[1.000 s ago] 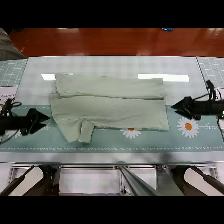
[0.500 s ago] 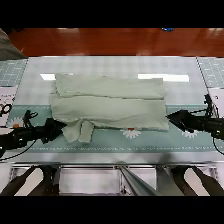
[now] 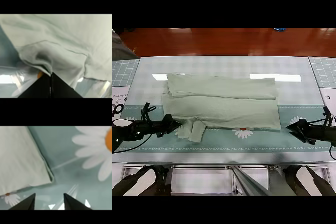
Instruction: Fold the shirts.
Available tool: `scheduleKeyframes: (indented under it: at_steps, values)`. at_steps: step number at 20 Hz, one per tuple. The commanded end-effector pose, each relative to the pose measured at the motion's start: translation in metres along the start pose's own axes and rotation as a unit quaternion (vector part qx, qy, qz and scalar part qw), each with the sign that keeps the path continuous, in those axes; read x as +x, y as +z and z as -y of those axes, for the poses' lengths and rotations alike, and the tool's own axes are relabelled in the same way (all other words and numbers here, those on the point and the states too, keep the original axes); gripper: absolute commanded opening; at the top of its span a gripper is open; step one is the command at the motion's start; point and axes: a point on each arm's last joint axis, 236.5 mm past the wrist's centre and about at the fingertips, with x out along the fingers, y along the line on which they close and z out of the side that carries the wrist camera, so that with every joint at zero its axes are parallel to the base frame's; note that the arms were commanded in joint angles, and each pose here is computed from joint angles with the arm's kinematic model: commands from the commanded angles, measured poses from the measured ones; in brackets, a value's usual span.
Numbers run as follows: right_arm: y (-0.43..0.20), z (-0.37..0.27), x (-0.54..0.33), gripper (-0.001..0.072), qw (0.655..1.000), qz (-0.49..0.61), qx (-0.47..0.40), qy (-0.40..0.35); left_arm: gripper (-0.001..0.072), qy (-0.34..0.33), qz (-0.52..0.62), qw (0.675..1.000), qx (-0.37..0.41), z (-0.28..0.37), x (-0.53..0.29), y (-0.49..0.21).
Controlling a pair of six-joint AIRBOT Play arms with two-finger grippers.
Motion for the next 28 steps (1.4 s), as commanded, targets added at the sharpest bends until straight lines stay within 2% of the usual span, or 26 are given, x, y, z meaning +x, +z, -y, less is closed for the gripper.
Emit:
scheduleKeyframes:
  at_steps: [1,5,8,10,11,12,13,17,20,24,28]
  values:
    - [-0.020,0.014,0.013,0.0409,0.999,-0.034,0.018,-0.021,0.0018,-0.007,0.001,1.000,0.013,0.007,-0.002,0.004]
    - [-0.010,-0.004,0.039,0.0409,0.999,-0.039,0.029,0.013,0.0018,-0.007,0.001,1.000,0.014,0.007,-0.002,0.004]
    - [0.009,-0.019,0.062,0.0409,0.999,-0.025,0.036,0.031,0.0018,-0.007,-0.003,0.999,0.042,0.008,-0.001,0.002]
    - [0.022,-0.034,0.071,0.0389,0.998,-0.024,0.031,0.042,0.0018,-0.006,-0.004,0.999,0.043,0.009,0.000,0.001]
    - [0.024,-0.040,0.073,0.0318,0.998,-0.033,0.019,0.044,0.0018,-0.006,-0.004,0.999,0.044,0.009,0.000,0.001]
    - [0.025,-0.048,0.076,0.0199,0.998,-0.041,0.001,0.045,0.0018,-0.006,-0.003,0.999,0.044,0.009,0.000,0.001]
    - [0.023,-0.056,0.076,0.0035,0.997,-0.049,-0.030,0.049,0.0018,-0.007,-0.002,0.999,0.046,0.010,-0.001,0.003]
    - [0.013,-0.059,0.052,0.0035,0.991,-0.081,-0.107,0.029,0.0018,-0.005,0.012,0.997,0.072,0.020,-0.023,0.027]
    - [0.036,-0.069,0.031,0.0035,0.991,-0.033,-0.132,0.018,0.0018,-0.014,0.051,0.994,0.094,0.039,-0.046,0.060]
    - [0.077,-0.103,0.021,0.0035,0.988,-0.005,-0.146,0.045,0.0018,-0.011,0.101,0.984,0.143,0.079,-0.052,0.110]
    - [0.124,-0.137,0.026,0.0035,0.987,0.008,-0.135,0.087,0.0018,-0.017,0.106,0.983,0.152,0.113,-0.032,0.158]
